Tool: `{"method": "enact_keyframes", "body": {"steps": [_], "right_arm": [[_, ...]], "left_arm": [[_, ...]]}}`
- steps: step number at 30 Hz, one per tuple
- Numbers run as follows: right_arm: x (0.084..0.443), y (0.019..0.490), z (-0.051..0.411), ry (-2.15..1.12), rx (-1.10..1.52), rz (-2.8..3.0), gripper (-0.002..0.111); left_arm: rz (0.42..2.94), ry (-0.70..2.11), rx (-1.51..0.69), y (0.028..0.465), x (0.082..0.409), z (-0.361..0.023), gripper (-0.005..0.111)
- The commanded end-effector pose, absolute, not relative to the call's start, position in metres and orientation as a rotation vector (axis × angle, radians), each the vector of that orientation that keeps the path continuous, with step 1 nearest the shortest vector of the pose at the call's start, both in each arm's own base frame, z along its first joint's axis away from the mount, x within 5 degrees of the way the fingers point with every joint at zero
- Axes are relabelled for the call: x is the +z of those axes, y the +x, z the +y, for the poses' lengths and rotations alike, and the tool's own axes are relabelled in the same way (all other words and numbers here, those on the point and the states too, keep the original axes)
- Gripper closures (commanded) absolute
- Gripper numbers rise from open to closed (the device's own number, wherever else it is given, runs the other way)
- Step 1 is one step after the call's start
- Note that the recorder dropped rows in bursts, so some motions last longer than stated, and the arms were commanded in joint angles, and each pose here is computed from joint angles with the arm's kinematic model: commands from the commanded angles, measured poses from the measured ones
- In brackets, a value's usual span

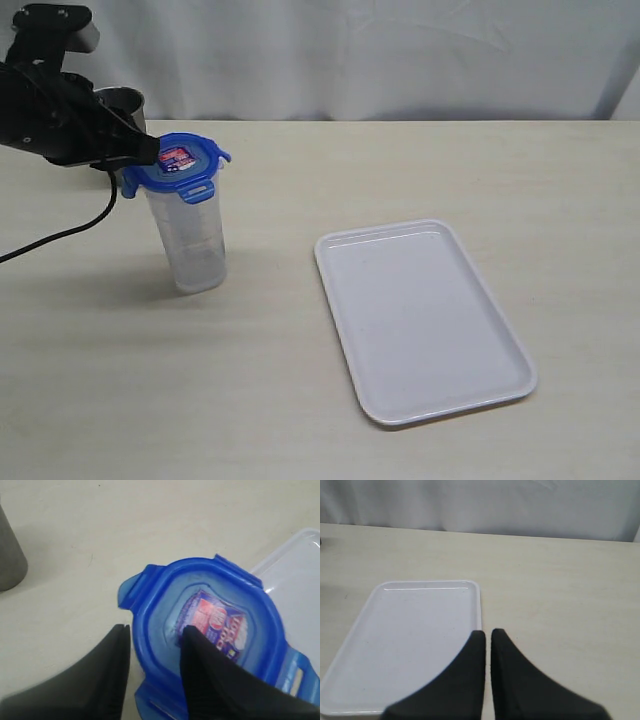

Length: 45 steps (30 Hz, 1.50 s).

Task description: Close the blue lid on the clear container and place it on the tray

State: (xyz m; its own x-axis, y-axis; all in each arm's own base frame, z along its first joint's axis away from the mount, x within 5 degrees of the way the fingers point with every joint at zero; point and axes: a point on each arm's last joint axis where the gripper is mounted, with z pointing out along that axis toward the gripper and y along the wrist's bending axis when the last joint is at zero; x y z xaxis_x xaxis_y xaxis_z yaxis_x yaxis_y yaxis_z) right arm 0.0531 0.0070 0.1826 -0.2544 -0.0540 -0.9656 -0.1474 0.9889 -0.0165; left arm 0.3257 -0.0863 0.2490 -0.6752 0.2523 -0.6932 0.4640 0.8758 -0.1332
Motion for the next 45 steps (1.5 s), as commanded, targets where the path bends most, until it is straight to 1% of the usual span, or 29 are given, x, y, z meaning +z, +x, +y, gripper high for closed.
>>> {"method": "enact_keyframes", "body": {"steps": [1,13,16,21,23,25,26,29,30,33,35,36,37,41,42,45], "right_arm": [[0.182,0.053,0.007,-0.151,0.089,1.824,0.104],[0.182,0.053,0.007,-0.151,0.089,1.824,0.104],[0.182,0.053,0.007,-0.151,0.089,1.824,0.104],[0.182,0.053,0.007,-0.151,0.089,1.824,0.104],[0.182,0.053,0.007,-0.151,0.089,1.824,0.104],[0.182,0.053,0.007,-0.151,0.089,1.824,0.104],[0.182,0.053,0.007,-0.151,0.089,1.824,0.104],[0.182,0.053,0.007,-0.151,0.089,1.824,0.104],[0.182,0.053,0.007,-0.151,0.089,1.824,0.104],[0.182,0.053,0.007,-0.151,0.089,1.824,0.104],[0.182,0.053,0.007,-0.151,0.089,1.824,0.104],[0.182,0.053,0.007,-0.151,0.089,1.824,0.104],[0.182,0.053,0.007,-0.151,0.089,1.824,0.104],[0.182,0.053,0.007,-0.151,0.089,1.824,0.104],[0.182,0.053,0.007,-0.151,0.089,1.824,0.104],[0.182,0.053,0.007,-0.151,0.089,1.824,0.104]], "left_arm": [[2.311,0.484,-0.368,0.331,0.25,-0.085,0.068],[2.278,0.504,-0.325,0.334,0.251,-0.083,0.068],[2.234,0.558,-0.296,0.33,0.261,-0.083,0.068],[2.109,0.735,-0.233,0.312,0.291,-0.082,0.068],[2.074,0.749,-0.215,0.304,0.301,-0.08,0.068],[2.068,0.706,-0.213,0.299,0.305,-0.076,0.068],[2.087,0.605,-0.24,0.299,0.306,-0.072,0.068],[2.233,0.131,-0.472,0.301,0.305,-0.059,0.068],[2.277,0.088,-0.516,0.301,0.302,-0.057,0.068],[2.393,0.152,-0.556,0.298,0.294,-0.056,0.063],[2.401,0.225,-0.505,0.298,0.291,-0.054,0.059],[2.372,0.306,-0.458,0.299,0.292,-0.053,0.058],[2.343,0.397,-0.408,0.3,0.292,-0.052,0.057],[2.29,0.558,-0.324,0.299,0.291,-0.051,0.057],[2.284,0.546,-0.298,0.298,0.286,-0.049,0.057],[2.204,0.378,-0.146,0.291,0.265,-0.033,0.057]]}}
